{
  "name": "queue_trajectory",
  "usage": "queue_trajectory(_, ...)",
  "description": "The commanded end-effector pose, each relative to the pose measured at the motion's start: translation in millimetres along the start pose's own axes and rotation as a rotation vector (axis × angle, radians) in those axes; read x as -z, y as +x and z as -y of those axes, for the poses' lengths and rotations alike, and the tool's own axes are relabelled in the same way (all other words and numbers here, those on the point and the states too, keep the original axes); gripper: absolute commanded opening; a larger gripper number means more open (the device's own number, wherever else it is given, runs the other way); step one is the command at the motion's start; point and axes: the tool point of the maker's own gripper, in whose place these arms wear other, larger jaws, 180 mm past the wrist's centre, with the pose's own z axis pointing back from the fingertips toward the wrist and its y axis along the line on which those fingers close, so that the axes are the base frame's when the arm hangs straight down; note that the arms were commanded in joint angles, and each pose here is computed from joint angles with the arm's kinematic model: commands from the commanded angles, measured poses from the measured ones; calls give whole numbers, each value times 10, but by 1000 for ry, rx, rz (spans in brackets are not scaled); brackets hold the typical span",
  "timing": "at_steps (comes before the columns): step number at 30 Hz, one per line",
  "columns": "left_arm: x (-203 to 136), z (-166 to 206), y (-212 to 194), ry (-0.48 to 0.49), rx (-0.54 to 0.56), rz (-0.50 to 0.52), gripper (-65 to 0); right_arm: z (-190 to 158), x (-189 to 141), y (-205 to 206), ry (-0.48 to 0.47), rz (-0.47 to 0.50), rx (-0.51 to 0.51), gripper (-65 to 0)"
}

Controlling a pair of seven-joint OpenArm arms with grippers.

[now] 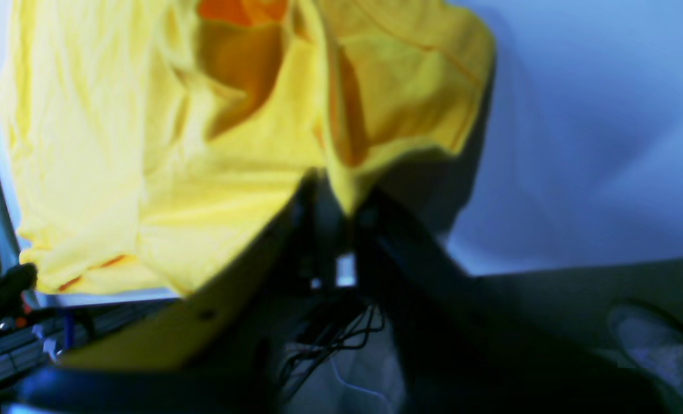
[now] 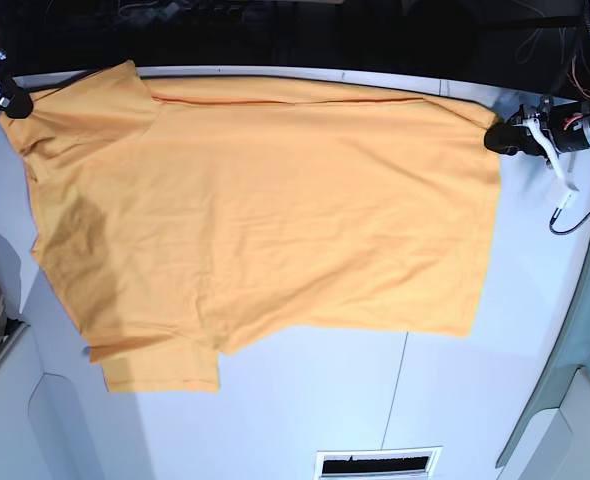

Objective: Layout the t-shirt on the table in an organized manner, then fold the t-shirt properly
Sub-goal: 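Release the shirt with both grippers and lay it flat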

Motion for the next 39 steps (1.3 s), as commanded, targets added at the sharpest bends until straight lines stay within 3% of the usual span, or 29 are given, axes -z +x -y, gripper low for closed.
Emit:
queue_trajectory(1, -95, -3, 110, -9, 9, 18, -434, 13, -105, 200, -9, 48, -29, -475)
queue_trajectory(3, -113, 77, 42, -57, -14, -23, -423, 18, -106, 198, -12, 46, -31, -414)
queue_trajectory(9, -241, 236, 182, -122, 15, -13, -423, -10, -195, 342, -20, 89, -55, -410)
queue_trajectory(15, -306, 432, 384, -133, 119, 20, -423, -130, -410, 802, -75, 243, -156, -410)
queue_trajectory(21, -382, 661, 666, -142, 230, 99, -423, -406, -377, 1461, -88, 398, -208, -410)
queue_trajectory(28, -402, 502, 936, -34, 286, 176, -418, -1016, 69, 2173, -57, 470, -323, -410)
queue_trajectory(31, -404, 442, 1063, -16, 284, 201, -334, -1198, 319, 2453, -81, 481, -336, -410)
queue_trajectory(35, -392, 298, 1215, -2, 235, 240, -315, -1168, 595, 2689, -183, 474, -326, -410)
queue_trajectory(39, -392, 54, 1435, 40, 172, 294, -315, -1066, 817, 2683, -224, 434, -308, -410)
